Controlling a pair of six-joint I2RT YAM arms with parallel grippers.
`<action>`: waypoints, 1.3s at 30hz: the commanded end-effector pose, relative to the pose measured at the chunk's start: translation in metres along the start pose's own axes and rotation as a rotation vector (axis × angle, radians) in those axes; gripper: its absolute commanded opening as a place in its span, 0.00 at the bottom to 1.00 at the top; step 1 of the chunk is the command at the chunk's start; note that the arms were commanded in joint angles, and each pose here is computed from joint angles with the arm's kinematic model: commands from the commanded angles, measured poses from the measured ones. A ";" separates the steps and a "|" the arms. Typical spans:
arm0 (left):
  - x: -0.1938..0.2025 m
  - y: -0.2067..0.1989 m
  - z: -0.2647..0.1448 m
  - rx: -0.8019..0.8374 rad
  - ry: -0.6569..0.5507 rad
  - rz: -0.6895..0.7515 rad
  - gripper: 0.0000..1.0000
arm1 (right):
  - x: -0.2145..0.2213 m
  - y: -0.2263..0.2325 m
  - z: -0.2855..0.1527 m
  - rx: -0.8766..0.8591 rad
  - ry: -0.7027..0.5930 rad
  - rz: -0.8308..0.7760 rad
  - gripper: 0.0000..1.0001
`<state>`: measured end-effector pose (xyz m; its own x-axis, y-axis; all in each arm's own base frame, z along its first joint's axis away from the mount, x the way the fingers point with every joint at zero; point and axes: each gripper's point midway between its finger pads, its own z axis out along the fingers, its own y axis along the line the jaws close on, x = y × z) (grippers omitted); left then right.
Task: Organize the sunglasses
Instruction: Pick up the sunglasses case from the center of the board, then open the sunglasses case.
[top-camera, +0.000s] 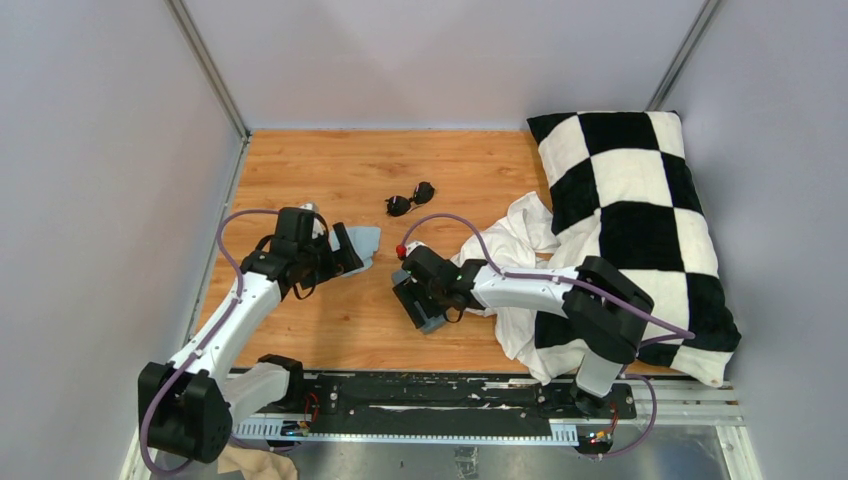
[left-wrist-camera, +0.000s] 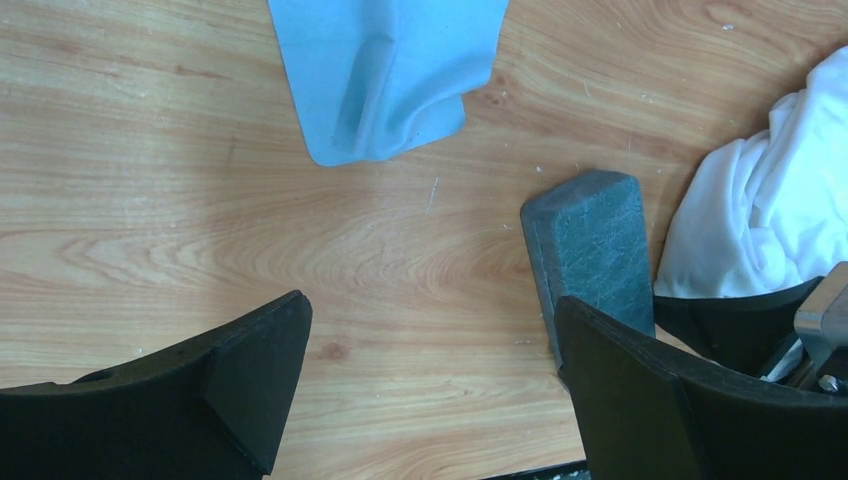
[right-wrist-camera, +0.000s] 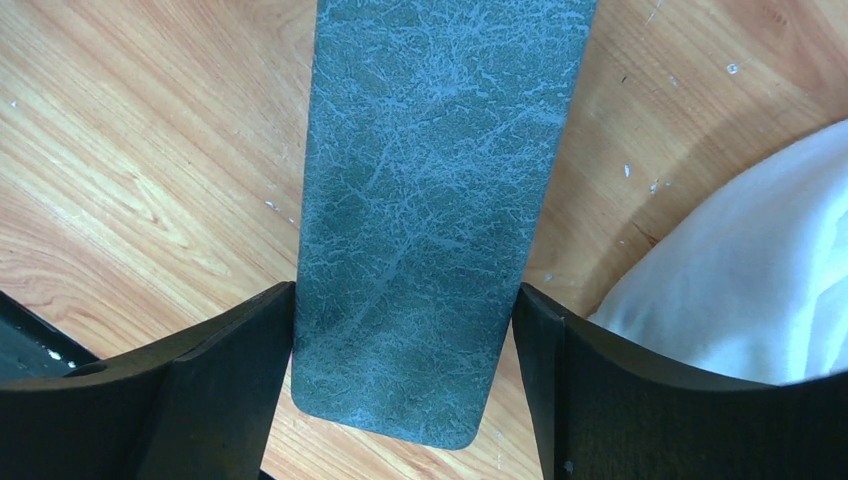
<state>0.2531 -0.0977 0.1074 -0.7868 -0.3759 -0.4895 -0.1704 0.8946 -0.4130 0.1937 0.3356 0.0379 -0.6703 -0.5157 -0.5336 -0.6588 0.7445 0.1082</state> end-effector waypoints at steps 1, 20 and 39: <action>-0.004 -0.006 -0.003 0.035 -0.009 0.009 1.00 | 0.014 -0.005 0.008 0.048 0.035 0.012 0.84; -0.010 -0.074 -0.032 0.426 -0.035 0.164 1.00 | -0.068 0.008 -0.088 -0.422 -0.301 0.276 0.29; -0.008 -0.151 -0.072 0.941 0.080 0.108 1.00 | -0.111 0.008 -0.170 -1.119 -0.517 0.584 0.17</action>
<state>0.2452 -0.2063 0.2250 -0.7858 -0.2679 -0.5575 0.4267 0.4176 -0.8022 0.2158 0.3268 0.1938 -0.9120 0.1544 -0.3800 -0.3571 0.1567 0.9208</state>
